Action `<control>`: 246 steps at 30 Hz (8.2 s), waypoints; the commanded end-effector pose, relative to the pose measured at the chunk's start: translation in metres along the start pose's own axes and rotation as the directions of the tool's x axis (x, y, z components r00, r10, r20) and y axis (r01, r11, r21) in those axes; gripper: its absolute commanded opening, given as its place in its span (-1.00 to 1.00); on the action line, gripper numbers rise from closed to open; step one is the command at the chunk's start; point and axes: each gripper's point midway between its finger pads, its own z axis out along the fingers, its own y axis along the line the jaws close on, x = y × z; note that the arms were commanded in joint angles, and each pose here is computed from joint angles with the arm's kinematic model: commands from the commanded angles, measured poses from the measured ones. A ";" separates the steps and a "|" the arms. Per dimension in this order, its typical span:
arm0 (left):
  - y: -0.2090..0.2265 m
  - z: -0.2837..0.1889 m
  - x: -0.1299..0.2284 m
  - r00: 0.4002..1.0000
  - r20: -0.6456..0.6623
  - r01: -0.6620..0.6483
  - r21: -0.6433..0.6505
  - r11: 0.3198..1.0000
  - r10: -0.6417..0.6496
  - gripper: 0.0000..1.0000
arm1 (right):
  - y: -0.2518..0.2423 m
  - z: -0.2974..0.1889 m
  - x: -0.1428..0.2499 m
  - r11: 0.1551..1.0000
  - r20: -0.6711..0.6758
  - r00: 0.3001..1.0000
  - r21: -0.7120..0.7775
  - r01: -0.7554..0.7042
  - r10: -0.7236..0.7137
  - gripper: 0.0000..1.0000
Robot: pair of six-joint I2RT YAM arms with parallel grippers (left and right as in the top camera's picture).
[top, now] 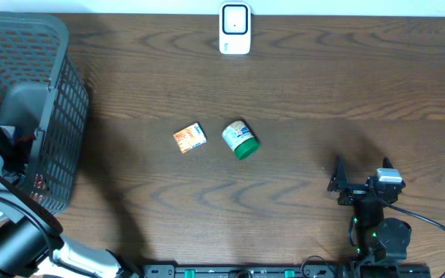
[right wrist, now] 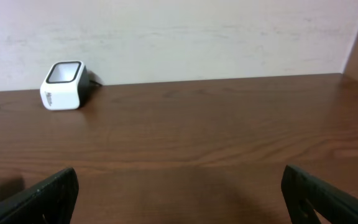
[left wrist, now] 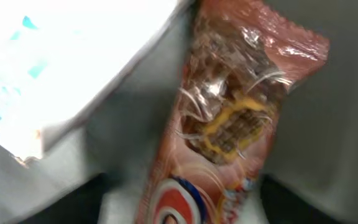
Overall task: Scan the item barcode
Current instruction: 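Grasp the red Top chocolate bar with the left gripper and lift, then carry the Top bar with the left gripper toward the scanner, then release the red Top bar onto the table right of the jar, then reach the left gripper back into the grey basket, then grasp the white Panadol box in the basket with the left gripper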
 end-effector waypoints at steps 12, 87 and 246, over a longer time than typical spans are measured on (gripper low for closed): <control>-0.021 -0.005 0.016 0.998 -0.060 0.031 0.107 0.994 -0.024 -0.24 | 0.002 0.000 0.000 1.000 0.002 1.000 -0.005 0.013 -0.013 0.98; -0.489 -0.132 0.382 0.568 0.272 -0.505 0.861 0.067 0.777 -0.31 | 0.002 0.000 0.000 1.000 0.002 1.000 -0.005 0.013 -0.013 0.98; 0.017 0.027 -0.049 0.909 0.022 -0.405 -0.181 0.896 0.415 0.96 | 0.002 0.000 0.000 1.000 0.002 1.000 -0.005 0.013 -0.013 0.99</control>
